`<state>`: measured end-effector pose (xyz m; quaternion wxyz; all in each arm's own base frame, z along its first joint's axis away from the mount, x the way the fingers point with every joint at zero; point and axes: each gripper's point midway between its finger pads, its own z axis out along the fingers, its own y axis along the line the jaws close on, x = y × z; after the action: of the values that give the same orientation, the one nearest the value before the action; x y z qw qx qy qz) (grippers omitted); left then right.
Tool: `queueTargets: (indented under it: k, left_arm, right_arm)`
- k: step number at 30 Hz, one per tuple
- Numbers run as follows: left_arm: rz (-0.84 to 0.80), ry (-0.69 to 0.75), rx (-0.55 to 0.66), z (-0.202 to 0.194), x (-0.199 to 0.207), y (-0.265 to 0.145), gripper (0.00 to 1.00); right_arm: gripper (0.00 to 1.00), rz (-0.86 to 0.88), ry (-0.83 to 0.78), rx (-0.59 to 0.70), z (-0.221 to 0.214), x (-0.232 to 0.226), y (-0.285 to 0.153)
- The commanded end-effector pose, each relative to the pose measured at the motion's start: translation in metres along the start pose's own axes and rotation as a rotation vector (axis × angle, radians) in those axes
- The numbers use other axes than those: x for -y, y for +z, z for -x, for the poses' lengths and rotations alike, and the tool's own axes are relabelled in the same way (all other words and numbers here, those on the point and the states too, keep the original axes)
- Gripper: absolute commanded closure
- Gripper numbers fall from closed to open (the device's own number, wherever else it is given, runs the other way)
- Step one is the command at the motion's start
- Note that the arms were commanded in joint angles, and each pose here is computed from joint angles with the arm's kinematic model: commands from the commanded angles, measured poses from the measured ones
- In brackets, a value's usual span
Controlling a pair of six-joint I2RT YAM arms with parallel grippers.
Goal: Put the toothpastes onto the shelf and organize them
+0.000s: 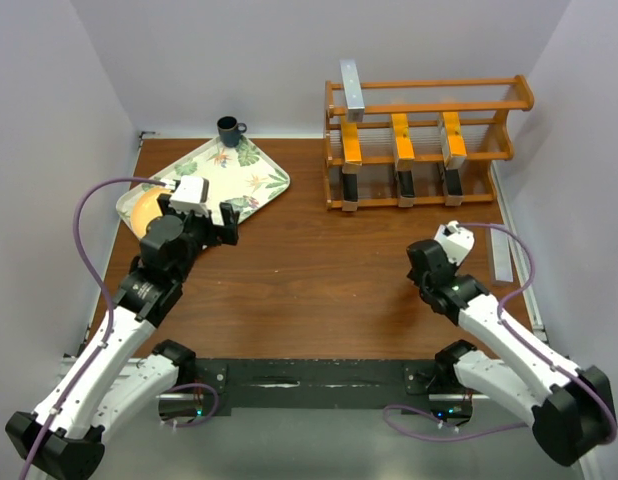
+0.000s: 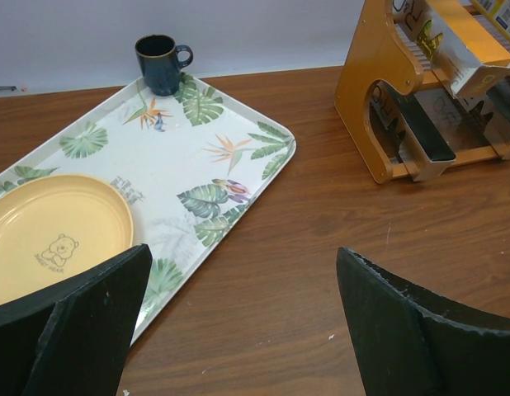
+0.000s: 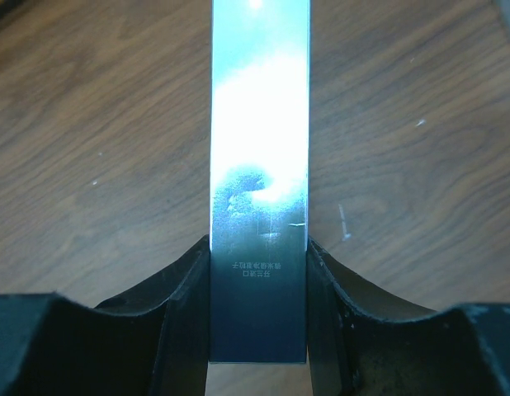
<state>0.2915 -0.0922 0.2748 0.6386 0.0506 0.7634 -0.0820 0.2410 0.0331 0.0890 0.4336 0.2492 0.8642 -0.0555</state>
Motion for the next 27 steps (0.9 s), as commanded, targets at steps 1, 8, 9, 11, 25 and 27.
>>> queueTargets:
  k: [1,8,9,11,25,27]
  left_arm:
    - [-0.015,-0.003,0.019,0.004,0.003,0.003,0.00]
    - [-0.020,-0.001,0.004,0.000,0.005,0.005,0.00]
    - [-0.019,0.000,-0.001,-0.001,0.005,0.006,0.00]
    - [-0.017,0.000,-0.002,-0.001,0.004,0.007,0.00]
    - [-0.017,0.004,-0.026,-0.008,0.005,0.011,0.00]
    - [-0.016,0.007,-0.034,-0.010,0.005,0.012,0.00]
  right_arm:
    - [0.79,0.004,-0.089,0.074,0.045,0.008,-0.032]
    - [0.81,0.076,-0.171,0.226,0.126,-0.005,-0.079]
    - [0.81,0.079,-0.191,0.239,0.135,-0.009,-0.083]
    - [0.82,0.087,-0.229,0.282,0.166,-0.017,-0.099]
    - [0.86,0.270,-0.343,0.438,0.287,-0.118,-0.118]
    - [0.86,0.318,-0.352,0.436,0.294,-0.133,-0.116]
